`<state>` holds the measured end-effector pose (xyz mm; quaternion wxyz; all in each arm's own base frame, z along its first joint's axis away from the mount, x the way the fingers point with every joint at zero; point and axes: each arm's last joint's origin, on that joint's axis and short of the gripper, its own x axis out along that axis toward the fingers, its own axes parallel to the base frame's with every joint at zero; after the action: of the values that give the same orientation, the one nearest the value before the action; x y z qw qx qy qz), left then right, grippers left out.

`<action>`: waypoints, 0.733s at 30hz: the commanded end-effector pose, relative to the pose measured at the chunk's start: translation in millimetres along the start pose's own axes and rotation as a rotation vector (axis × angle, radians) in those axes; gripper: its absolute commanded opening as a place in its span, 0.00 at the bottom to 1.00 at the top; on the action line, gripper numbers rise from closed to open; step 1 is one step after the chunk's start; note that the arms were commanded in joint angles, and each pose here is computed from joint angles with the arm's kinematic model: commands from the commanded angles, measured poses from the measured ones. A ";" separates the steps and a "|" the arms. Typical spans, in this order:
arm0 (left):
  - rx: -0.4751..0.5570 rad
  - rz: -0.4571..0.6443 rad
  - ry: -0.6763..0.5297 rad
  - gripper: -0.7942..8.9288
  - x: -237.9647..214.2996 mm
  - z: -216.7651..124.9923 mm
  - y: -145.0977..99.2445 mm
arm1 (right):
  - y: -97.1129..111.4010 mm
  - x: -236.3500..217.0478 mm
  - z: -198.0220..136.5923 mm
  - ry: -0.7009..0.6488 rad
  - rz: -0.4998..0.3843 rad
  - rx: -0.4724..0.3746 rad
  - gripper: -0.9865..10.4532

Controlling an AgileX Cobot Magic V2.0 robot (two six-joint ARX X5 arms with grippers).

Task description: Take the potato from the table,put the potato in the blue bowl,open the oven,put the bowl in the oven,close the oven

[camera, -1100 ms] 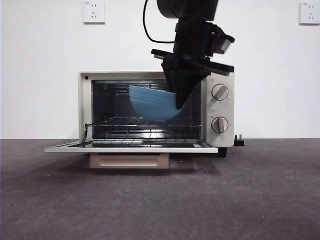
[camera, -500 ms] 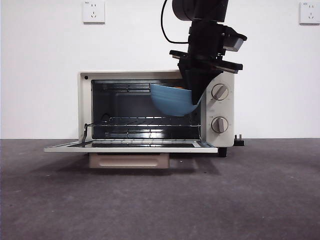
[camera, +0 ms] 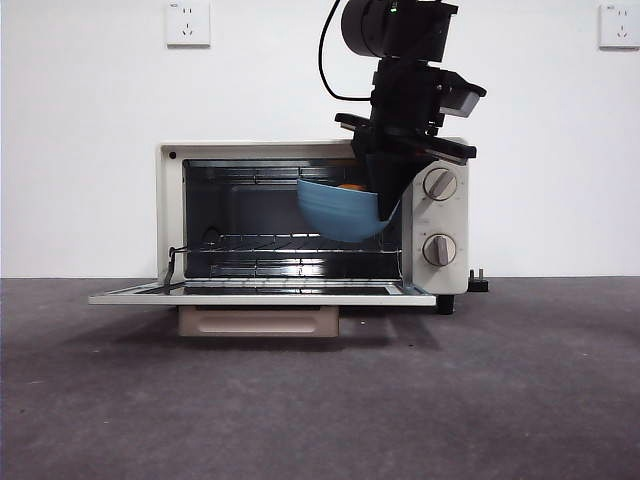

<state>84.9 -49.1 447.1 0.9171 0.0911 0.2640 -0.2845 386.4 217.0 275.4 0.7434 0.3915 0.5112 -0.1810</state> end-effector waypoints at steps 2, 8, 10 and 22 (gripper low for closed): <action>0.013 0.001 -0.002 0.08 -0.6 -0.6 -0.2 | 1.7 5.8 0.5 -0.006 0.005 -0.012 0.09; 0.013 0.001 -0.002 0.08 -0.7 -0.6 -0.2 | 2.0 6.5 0.7 -0.008 0.007 -0.029 0.17; 0.013 0.001 -0.002 0.08 -0.7 -0.6 -0.2 | 2.2 6.5 0.8 -0.009 0.009 -0.030 0.18; 0.012 0.001 -0.002 0.08 -0.7 -0.7 -0.2 | 7.2 6.1 1.1 -0.005 0.063 -0.046 0.17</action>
<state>84.9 -49.1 447.1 0.9171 0.0911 0.2640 -0.2845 391.9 219.9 278.6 0.7583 0.3952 0.4975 -0.1455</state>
